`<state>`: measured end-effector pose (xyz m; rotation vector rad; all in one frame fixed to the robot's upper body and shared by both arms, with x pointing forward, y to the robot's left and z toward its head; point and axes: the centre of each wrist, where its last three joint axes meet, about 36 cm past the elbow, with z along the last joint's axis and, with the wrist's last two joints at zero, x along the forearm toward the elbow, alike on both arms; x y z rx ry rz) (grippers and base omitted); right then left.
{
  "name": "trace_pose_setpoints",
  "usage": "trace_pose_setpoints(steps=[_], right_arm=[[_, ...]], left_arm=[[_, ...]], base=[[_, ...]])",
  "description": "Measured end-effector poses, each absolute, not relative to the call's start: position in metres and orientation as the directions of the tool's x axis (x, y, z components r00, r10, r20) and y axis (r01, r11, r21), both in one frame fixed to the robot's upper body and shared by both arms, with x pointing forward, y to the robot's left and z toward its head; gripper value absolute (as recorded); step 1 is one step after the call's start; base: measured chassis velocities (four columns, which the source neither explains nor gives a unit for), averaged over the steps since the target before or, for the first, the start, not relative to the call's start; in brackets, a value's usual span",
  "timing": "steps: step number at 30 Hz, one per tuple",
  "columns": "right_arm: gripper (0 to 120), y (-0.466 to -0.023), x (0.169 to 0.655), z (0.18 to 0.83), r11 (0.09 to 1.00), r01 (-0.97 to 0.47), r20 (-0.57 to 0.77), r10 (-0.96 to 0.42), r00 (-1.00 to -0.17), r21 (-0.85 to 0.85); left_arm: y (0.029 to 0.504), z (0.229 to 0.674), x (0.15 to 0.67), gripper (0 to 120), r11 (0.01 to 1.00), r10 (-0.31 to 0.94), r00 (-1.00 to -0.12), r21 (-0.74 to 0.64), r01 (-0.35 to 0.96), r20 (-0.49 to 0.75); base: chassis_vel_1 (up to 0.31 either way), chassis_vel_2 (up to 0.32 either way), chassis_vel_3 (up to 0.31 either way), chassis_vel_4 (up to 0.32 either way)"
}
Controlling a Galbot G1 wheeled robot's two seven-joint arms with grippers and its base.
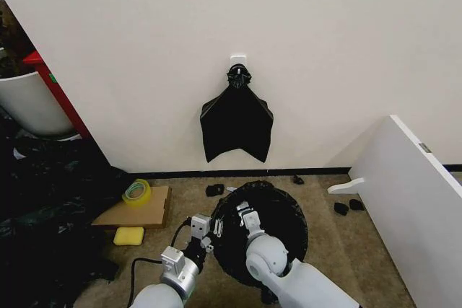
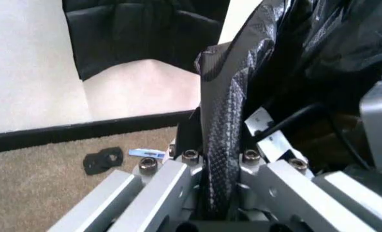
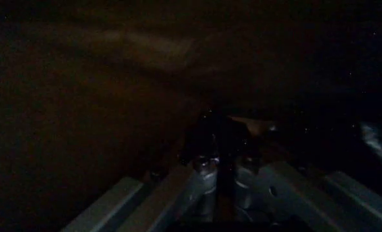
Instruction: Place the garbage bag over the trash bin.
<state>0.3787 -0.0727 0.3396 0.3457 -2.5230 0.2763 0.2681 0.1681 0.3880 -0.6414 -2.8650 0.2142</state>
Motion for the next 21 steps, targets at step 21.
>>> trace_pose_setpoints(steps=[21], right_arm=[[36, -0.091, 0.338, 0.413, 0.912, -0.411, 0.474, -0.368, -0.800, 0.014]], left_arm=[[0.173, 0.391, 0.305, 1, 0.910, 0.271, -0.895, -0.398, 0.117, 0.355]], base=[[0.000, 0.000, 0.000, 0.000]])
